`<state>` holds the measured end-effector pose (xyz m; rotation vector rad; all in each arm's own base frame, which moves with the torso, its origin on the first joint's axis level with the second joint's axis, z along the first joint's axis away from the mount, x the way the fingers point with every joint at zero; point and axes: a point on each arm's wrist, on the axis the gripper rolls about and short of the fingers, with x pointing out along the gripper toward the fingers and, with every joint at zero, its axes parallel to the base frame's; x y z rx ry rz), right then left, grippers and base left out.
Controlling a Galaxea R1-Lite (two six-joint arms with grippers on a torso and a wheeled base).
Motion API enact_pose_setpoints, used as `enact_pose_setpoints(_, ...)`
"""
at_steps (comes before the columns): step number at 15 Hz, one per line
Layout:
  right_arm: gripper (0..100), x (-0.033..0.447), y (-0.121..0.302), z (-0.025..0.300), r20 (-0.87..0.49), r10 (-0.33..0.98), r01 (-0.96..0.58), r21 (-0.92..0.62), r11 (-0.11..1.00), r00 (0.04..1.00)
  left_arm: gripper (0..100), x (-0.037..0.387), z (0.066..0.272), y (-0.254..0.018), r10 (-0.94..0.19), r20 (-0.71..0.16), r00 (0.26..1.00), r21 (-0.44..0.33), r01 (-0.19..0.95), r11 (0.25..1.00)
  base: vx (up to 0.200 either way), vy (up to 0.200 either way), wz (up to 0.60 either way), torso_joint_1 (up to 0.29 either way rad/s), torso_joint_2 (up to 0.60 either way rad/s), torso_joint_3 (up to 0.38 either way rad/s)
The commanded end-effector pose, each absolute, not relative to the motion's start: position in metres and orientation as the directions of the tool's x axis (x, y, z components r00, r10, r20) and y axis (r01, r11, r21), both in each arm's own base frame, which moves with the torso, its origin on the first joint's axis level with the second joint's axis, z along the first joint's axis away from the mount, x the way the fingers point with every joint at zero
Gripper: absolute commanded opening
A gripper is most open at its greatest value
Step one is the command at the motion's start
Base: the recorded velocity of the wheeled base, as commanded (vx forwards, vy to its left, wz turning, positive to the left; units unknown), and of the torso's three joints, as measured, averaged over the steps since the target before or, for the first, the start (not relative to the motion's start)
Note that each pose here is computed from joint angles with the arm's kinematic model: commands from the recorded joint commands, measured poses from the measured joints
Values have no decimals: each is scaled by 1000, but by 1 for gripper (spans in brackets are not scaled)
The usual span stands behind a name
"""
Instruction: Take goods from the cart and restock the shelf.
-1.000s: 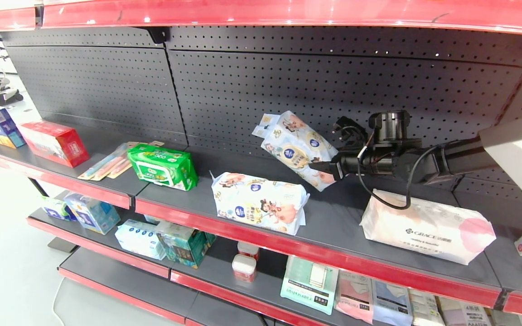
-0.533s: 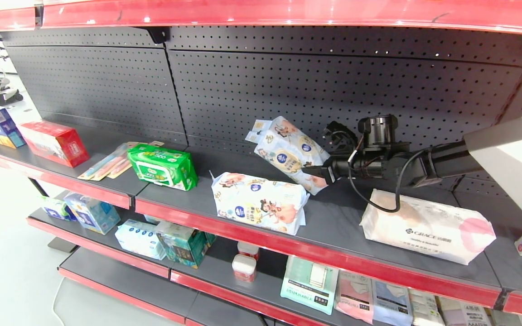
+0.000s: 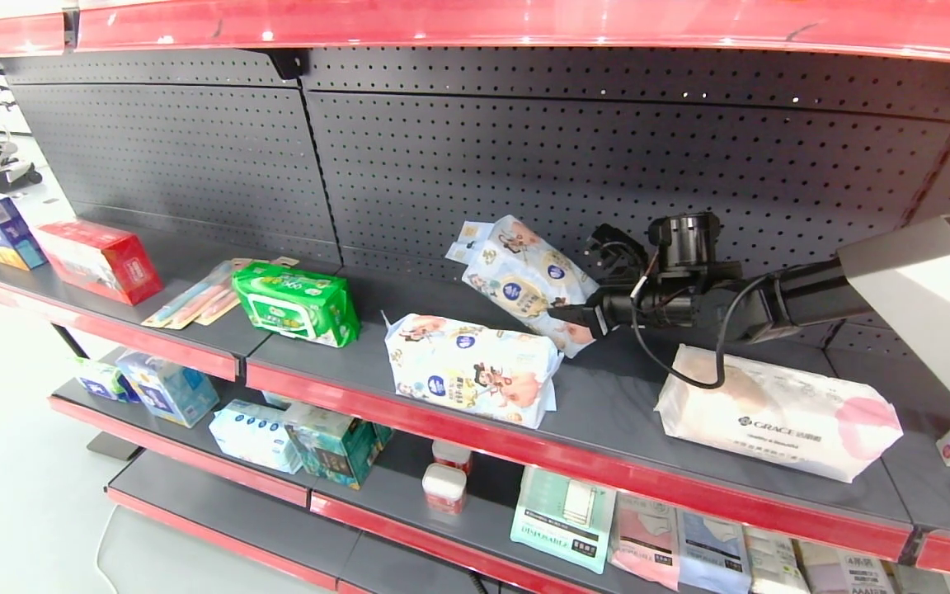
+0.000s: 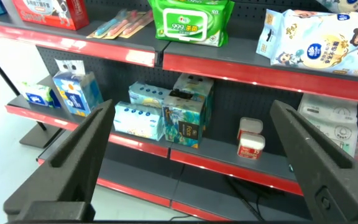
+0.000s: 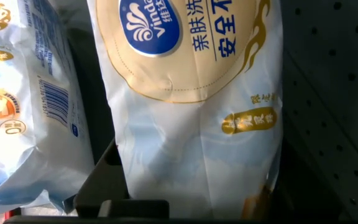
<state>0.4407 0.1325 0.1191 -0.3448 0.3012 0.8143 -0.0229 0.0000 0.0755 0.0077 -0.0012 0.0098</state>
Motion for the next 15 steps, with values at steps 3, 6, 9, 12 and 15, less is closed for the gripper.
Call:
enact_pose_setpoints(3,0,440,138,117,-390,661,-758,-183,627,641,100,-23,75,0,11,0,1000,8,-11,1000,0,0,0,0,0,0)
enact_pose_setpoints(6,0,441,141,116,-391,664,-761,-182,623,637,100,-23,75,0,11,0,1000,8,-11,1000,0,0,0,0,0,0)
enact_pose_setpoints(9,0,441,140,116,-390,663,-760,-183,624,639,100,-23,75,0,11,0,1000,8,-11,1000,0,0,0,0,0,0)
enact_pose_setpoints(12,100,441,140,114,-396,663,-763,-186,619,635,100,-23,75,0,11,0,1000,8,-11,1000,0,0,0,0,0,0)
enact_pose_setpoints(15,100,440,141,115,-394,664,-762,-181,621,635,100,-23,75,0,11,0,1000,8,-11,1000,0,0,0,0,0,0)
